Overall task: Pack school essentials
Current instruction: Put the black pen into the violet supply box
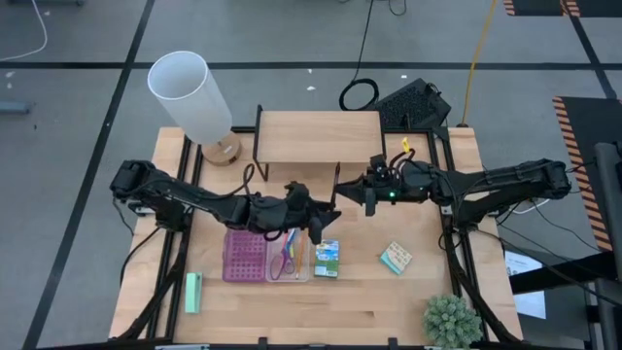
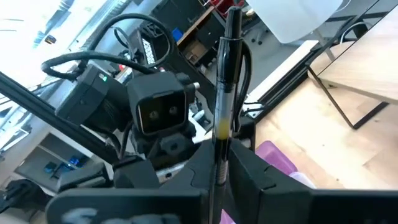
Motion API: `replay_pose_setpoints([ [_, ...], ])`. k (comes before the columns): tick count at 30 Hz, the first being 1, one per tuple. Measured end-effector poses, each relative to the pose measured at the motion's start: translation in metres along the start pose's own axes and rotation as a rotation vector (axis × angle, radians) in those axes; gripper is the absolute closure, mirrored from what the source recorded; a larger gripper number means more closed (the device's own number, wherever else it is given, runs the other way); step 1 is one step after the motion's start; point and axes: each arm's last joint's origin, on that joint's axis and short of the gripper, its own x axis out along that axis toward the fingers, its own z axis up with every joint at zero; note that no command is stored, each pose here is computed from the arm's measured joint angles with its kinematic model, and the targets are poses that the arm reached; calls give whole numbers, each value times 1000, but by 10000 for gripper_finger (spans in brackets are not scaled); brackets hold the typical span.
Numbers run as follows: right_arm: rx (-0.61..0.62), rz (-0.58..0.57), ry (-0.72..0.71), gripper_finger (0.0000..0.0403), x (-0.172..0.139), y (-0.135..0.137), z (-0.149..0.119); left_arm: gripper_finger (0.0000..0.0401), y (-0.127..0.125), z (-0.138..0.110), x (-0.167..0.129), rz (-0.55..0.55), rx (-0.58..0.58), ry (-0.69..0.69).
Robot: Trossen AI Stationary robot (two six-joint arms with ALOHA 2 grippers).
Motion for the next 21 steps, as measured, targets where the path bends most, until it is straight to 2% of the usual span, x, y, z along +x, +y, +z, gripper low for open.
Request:
replay_pose_setpoints([
  [12, -5, -9, 6, 379, 1, -1, -1, 367, 1, 4, 0, 7, -41, -28],
  [16, 22, -15, 7, 362, 1, -1, -1, 367, 0, 3, 0, 5, -47, -28],
  [21, 25, -48, 41, 278, -2, -4, -3, 357, 0, 1, 0, 11, -96, -16],
])
